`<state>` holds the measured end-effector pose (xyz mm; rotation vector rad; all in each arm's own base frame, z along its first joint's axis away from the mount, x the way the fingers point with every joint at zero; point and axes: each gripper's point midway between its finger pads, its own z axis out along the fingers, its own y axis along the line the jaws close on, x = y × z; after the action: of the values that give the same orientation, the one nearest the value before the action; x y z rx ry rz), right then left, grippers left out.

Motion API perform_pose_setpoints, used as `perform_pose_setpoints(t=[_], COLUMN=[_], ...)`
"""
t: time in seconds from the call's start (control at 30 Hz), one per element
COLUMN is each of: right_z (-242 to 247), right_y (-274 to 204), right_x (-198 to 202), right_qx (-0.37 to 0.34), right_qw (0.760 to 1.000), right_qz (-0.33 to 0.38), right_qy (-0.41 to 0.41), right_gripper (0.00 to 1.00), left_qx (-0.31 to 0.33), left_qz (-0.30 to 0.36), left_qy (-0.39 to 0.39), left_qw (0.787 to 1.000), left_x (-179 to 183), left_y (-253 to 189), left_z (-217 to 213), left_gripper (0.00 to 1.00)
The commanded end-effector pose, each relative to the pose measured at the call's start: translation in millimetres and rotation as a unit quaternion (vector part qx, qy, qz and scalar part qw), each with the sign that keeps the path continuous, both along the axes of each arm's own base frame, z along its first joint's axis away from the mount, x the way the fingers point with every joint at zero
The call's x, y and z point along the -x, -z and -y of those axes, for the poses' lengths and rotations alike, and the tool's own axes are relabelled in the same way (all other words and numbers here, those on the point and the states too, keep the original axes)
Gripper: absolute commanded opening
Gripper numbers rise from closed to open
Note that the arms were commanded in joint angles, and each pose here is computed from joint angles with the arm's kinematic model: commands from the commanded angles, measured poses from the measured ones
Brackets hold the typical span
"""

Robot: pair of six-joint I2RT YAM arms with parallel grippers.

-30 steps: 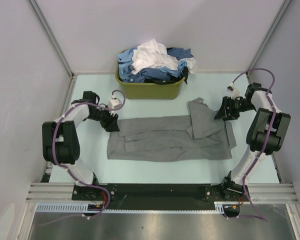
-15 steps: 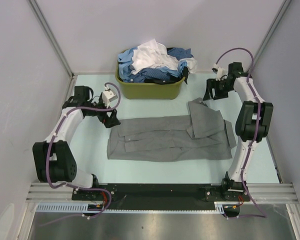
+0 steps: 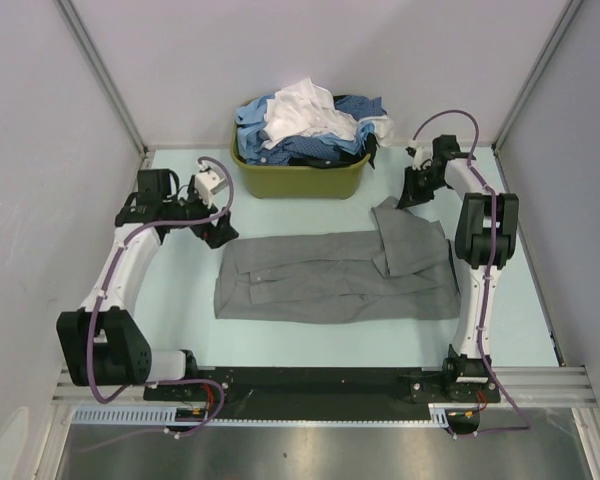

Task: Fold and stack the long sleeve shirts
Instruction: Fold the shirt

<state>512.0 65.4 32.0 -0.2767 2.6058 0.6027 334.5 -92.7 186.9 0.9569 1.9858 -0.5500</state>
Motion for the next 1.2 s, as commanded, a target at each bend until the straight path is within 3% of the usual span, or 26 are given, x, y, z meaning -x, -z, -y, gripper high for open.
perform_pose_setpoints(t=[0.0, 0.13, 0.27, 0.47, 0.7, 0.8, 0.83, 0.9, 0.97, 1.07, 1.17], right_z=[-14, -13, -21, -42, -68, -79, -78, -69, -58, -42, -28], right_y=[-37, -129, -189, -216, -222, -220, -215, -201, -180, -149, -141], right_x=[2, 29, 79, 175, 252, 265, 265, 261, 248, 232, 216], right_qx=[-0.051, -0.081, -0.081, -0.061, -0.033, -0.013, 0.004, 0.044, 0.085, 0.153, 0.224], right_qw=[0.998, 0.990, 0.977, 0.952, 0.936, 0.933, 0.933, 0.935, 0.934, 0.922, 0.871], right_qz=[0.019, 0.099, 0.152, 0.195, 0.223, 0.242, 0.254, 0.252, 0.248, 0.228, 0.280], right_qy=[-0.024, -0.065, -0.126, -0.227, -0.271, -0.265, -0.255, -0.246, -0.242, -0.272, -0.335], right_gripper=[0.00, 0.00, 0.00, 0.00, 0.00, 0.00, 0.03, 0.26, 0.59, 0.62, 0.65], left_qx=[-0.007, 0.013, 0.016, 0.037, 0.083, 0.099, 0.097, 0.116, 0.123, 0.107, 0.093], left_qz=[0.075, 0.178, 0.265, 0.281, 0.270, 0.250, 0.246, 0.238, 0.224, 0.224, 0.214], left_qy=[-0.073, -0.103, -0.048, 0.066, 0.196, 0.236, 0.244, 0.255, 0.243, 0.244, 0.253], left_qw=[0.994, 0.979, 0.963, 0.957, 0.939, 0.934, 0.933, 0.930, 0.936, 0.938, 0.939], left_x=[-22, -19, -1, 41, 100, 126, 132, 138, 136, 136, 148], left_y=[-48, -97, -135, -149, -134, -113, -104, -105, -102, -90, -74], left_z=[-13, -17, -4, 44, 141, 179, 186, 196, 198, 193, 181], left_gripper=[0.99, 0.99, 1.00, 0.99, 0.99, 0.99, 0.99, 0.99, 0.99, 0.99, 1.00])
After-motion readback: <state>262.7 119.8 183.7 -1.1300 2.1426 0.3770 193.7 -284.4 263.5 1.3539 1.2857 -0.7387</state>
